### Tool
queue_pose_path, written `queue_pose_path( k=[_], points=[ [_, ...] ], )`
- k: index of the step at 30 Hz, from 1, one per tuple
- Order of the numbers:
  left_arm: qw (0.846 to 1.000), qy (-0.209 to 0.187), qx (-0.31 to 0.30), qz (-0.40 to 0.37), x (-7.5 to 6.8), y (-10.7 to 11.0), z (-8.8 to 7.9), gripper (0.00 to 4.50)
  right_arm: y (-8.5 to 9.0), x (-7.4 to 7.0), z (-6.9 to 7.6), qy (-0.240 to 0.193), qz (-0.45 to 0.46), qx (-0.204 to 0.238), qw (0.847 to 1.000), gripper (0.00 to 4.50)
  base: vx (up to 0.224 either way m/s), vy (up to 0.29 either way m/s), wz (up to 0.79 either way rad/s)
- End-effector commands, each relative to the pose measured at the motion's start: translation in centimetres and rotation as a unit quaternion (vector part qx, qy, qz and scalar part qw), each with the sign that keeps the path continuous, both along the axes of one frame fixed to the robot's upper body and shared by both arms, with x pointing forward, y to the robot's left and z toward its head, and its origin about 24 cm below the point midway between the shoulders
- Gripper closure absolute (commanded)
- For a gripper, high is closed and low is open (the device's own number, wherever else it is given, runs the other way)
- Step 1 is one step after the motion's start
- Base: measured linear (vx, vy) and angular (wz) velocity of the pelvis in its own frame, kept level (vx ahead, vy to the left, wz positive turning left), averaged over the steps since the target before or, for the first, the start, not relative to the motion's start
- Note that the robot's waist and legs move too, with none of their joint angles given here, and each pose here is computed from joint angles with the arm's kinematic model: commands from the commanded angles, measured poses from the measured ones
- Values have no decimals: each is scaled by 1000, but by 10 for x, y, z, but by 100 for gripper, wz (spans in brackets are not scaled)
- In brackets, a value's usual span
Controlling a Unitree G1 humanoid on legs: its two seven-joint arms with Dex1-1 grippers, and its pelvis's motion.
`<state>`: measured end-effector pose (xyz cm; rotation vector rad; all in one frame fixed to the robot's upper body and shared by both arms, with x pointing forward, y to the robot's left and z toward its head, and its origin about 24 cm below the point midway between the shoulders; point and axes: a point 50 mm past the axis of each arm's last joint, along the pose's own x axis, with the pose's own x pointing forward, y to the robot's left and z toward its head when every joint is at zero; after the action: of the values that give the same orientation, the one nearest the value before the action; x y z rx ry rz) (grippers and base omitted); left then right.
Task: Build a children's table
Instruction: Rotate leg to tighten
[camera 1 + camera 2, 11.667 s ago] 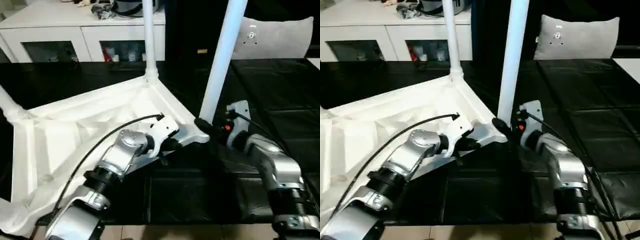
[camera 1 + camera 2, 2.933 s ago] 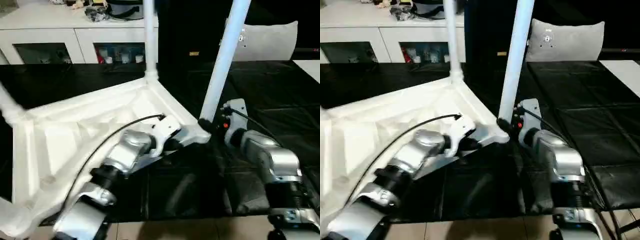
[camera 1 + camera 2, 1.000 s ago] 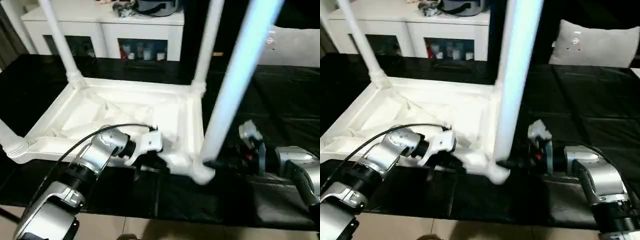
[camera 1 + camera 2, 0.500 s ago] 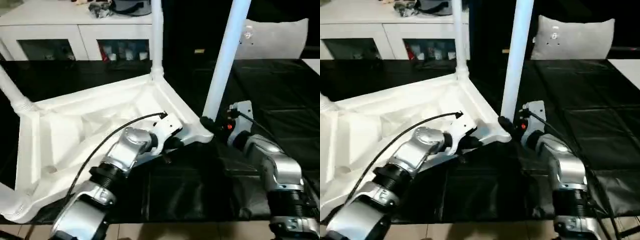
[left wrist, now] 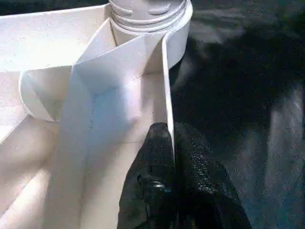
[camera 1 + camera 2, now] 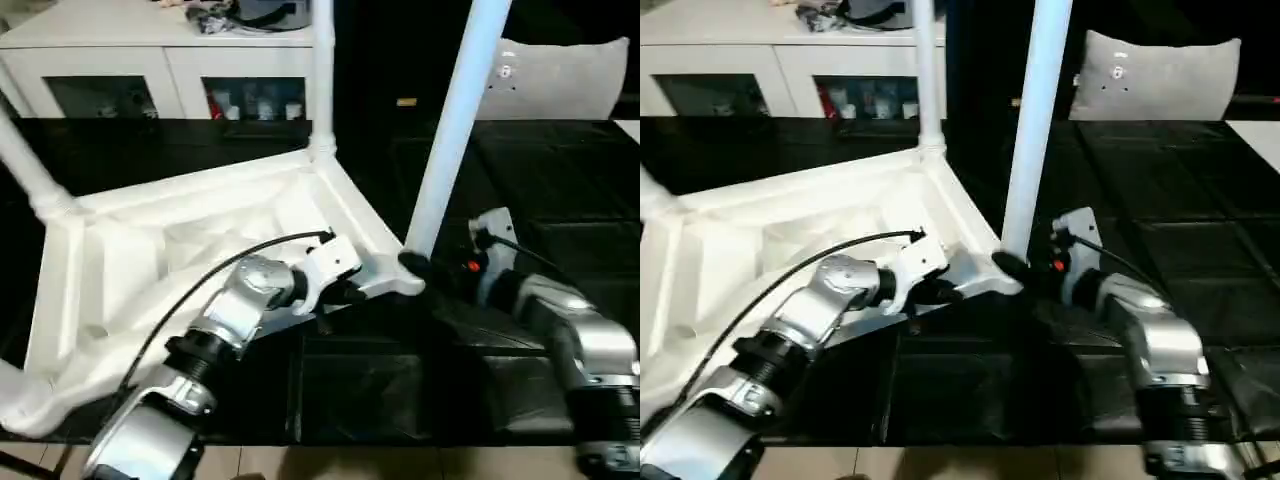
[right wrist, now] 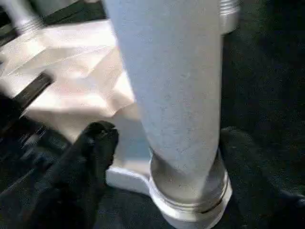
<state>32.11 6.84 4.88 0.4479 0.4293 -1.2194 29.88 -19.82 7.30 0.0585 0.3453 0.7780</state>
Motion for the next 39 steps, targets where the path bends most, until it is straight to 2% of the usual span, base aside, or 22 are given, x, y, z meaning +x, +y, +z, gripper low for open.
queue_pose_path(
  k=[1, 3, 4, 5, 6, 9, 10, 13, 14, 19, 24, 32, 34, 36, 37, 39],
  points=[
    [998, -8, 15, -60, -6, 3, 1, 450, -3, -5, 6, -7, 56, -5, 998, 39, 0, 0, 0],
    [997, -5, 23, -73, -8, 6, 0, 450, -7, -7, 8, -9, 72, -15, 997, 31, 0, 0, 0],
    [993, -5, 30, -114, -12, 12, 0, 450, -11, -11, 10, -1, 112, -31, 993, 31, 0, 0, 0],
    [992, -5, 31, -121, -13, 13, 0, 450, -12, -12, 10, 0, 119, -34, 992, 31, 0, 0, 0],
    [988, -2, 38, -148, -15, 17, 0, 450, -13, -17, 11, 0, 164, -52, 985, 31, 0, 0, 0],
    [984, -1, 44, -174, -18, 20, 1, 450, -12, -21, 11, 0, 198, -59, 978, 31, 0, 0, 0],
    [981, 2, 51, -189, -19, 23, 1, 450, -11, -24, 11, 0, 221, -60, 973, 57, 0, 0, 0],
    [971, 8, 73, -227, -23, 28, 1, 450, -10, -28, 10, 3, 259, -61, 964, 64, 0, 0, 0],
    [968, 10, 77, -240, -25, 29, 1, 450, -9, -28, 10, 5, 267, -59, 962, 84, 0, 0, 0],
    [957, 13, 87, -275, -28, 31, 3, 450, -4, -32, 9, 18, 300, -41, 953, 120, 0, 0, 0],
    [955, 16, 82, -283, -29, 31, 2, 450, -1, -35, 7, 22, 318, -42, 947, 166, 0, 0, 0],
    [955, 15, 81, -286, -30, 31, 1, 450, 3, -35, 5, 20, 321, -35, 946, 240, 0, 0, 0],
    [955, 16, 78, -284, -30, 31, 1, 450, 4, -36, 4, 21, 321, -30, 946, 243, 0, 0, 0],
    [959, 18, 68, -275, -30, 29, 1, 450, 7, -39, 3, 23, 322, -16, 946, 251, 0, 0, 0],
    [963, 22, 59, -263, -30, 28, 0, 450, 10, -41, 4, 23, 315, 4, 949, 253, 0, 0, 0],
    [969, 26, 52, -239, -28, 25, 1, 450, 13, -40, 4, 26, 296, 17, 955, 254, 0, 0, 0]
  ],
)
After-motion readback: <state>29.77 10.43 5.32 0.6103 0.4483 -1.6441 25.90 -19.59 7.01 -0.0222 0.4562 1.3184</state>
